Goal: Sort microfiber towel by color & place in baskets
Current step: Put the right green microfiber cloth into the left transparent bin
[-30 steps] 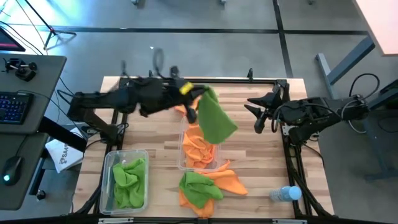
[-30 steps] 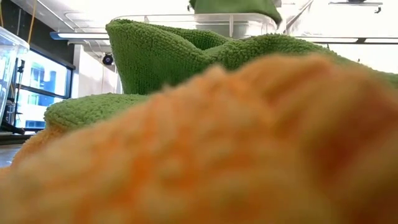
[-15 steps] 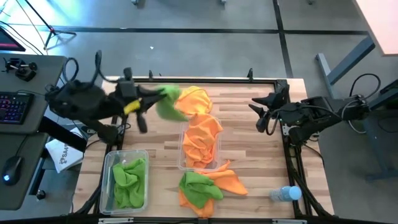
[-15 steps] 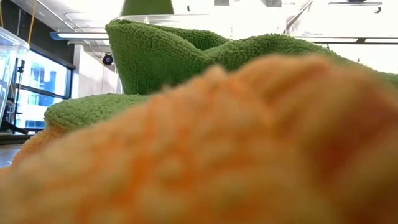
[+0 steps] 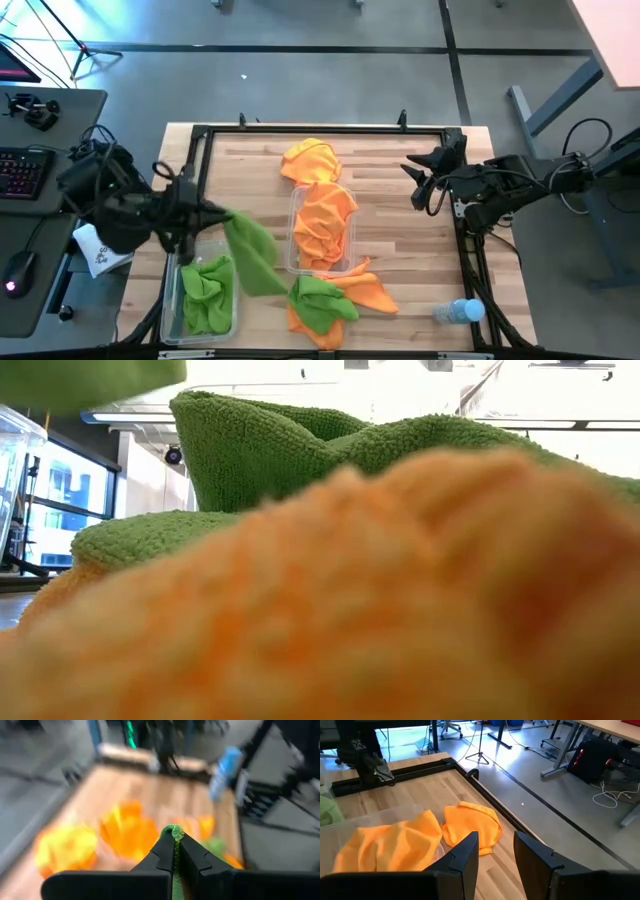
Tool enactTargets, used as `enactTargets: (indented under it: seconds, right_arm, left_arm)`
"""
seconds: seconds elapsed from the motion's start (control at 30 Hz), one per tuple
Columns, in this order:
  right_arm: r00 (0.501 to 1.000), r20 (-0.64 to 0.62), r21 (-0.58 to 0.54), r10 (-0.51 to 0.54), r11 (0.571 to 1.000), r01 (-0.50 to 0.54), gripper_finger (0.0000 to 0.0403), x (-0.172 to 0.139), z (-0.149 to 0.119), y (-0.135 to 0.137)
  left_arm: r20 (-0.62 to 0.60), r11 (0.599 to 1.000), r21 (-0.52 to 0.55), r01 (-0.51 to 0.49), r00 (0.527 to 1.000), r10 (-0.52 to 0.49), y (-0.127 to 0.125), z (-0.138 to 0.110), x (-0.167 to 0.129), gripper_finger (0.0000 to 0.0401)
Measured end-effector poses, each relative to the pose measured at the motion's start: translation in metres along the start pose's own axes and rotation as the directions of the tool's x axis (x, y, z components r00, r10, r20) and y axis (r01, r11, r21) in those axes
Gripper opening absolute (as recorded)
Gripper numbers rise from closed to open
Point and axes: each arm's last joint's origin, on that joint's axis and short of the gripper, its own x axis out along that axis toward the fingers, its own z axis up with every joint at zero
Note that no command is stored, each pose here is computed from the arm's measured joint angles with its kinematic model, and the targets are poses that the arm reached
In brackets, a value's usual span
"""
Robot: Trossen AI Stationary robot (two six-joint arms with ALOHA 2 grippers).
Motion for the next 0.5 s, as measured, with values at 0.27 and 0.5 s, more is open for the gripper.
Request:
enactTargets:
  seconds: [0.27,0.5]
  right_arm:
    - [1.000,-0.009,0.027,-0.015,1.000,0.015,0.0119,0.001,-0.001,0.000]
    - [0.998,-0.013,0.045,-0.056,0.997,0.057,0.0119,0.000,-0.003,-0.002]
  left_arm:
    - [-0.354,0.922,-0.371,0.113,0.900,-0.253,-0.005,-0.029,-0.019,0.0000]
    - [-0.588,0.842,-0.527,0.115,0.666,-0.459,-0.017,-0.044,-0.036,0.0000]
